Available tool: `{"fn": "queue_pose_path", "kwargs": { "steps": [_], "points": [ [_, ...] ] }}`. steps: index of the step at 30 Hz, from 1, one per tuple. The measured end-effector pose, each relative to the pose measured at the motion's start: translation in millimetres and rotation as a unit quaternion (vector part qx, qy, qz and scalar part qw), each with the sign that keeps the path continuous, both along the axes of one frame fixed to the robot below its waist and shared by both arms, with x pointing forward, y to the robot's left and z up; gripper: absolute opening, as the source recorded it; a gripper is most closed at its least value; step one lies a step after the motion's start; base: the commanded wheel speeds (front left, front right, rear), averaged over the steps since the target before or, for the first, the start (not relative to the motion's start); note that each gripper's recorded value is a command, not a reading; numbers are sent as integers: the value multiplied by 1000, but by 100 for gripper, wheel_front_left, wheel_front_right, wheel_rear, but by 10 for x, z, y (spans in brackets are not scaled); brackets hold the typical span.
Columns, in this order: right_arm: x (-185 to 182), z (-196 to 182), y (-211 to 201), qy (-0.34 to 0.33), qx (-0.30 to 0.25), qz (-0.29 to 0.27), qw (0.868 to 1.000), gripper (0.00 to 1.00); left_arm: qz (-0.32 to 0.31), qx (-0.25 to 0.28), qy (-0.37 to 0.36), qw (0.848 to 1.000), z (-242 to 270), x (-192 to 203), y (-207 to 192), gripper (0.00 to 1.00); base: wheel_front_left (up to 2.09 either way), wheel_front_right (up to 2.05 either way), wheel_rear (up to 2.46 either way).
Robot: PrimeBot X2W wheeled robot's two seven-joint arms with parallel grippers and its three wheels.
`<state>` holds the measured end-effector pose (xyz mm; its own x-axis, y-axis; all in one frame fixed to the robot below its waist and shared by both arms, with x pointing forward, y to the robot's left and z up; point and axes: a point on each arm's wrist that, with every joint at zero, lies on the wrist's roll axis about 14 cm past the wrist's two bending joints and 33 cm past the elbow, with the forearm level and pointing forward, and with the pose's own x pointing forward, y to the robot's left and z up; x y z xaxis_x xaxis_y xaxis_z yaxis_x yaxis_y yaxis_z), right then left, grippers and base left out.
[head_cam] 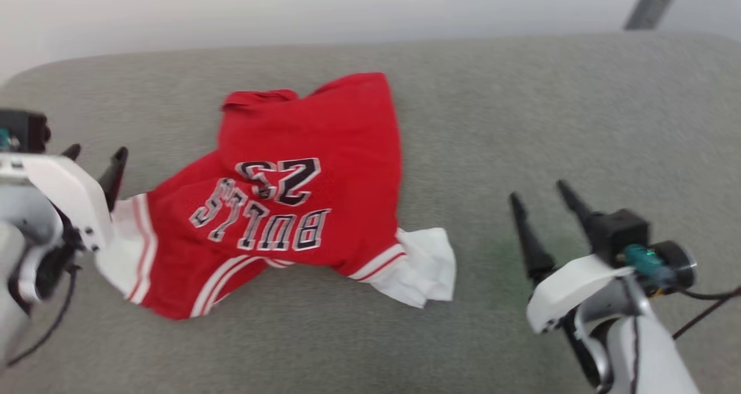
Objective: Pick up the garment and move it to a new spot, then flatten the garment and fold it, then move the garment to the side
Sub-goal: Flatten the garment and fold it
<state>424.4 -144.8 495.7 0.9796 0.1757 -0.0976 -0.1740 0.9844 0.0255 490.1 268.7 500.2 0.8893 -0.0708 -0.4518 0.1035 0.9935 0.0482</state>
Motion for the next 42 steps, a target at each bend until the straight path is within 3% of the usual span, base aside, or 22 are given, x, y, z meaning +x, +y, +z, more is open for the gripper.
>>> {"fn": "queue_pose_path", "kwargs": {
  "steps": [6,11,22,32,33,34,35,42],
  "points": [
    [-73,-218,439,70,-18,75,995,100,17,-3,-87,996,222,-358,99,100,0,0,0],
    [-164,-464,664,147,-45,127,980,100,44,-10,-159,986,410,-661,217,100,0,0,0],
    [-268,-869,897,283,-128,209,928,100,99,-18,-199,975,339,-1268,378,100,0,0,0],
    [-228,-1144,1019,350,-192,245,884,100,168,-25,-248,954,437,-1608,551,100,0,0,0],
    [-221,-1167,1030,358,-192,246,880,93,174,-24,-252,952,444,-1640,569,100,0,0,0],
    [-220,-1191,1037,365,-191,247,877,31,175,-20,-257,950,451,-1668,580,100,0,0,0],
    [-202,-1201,1036,365,-201,250,874,0,178,-20,-261,949,457,-1696,587,100,0,0,0],
    [-103,-1173,1038,378,-186,249,872,0,205,-33,-274,939,382,-1895,617,100,0,0,0]
  ]
}}
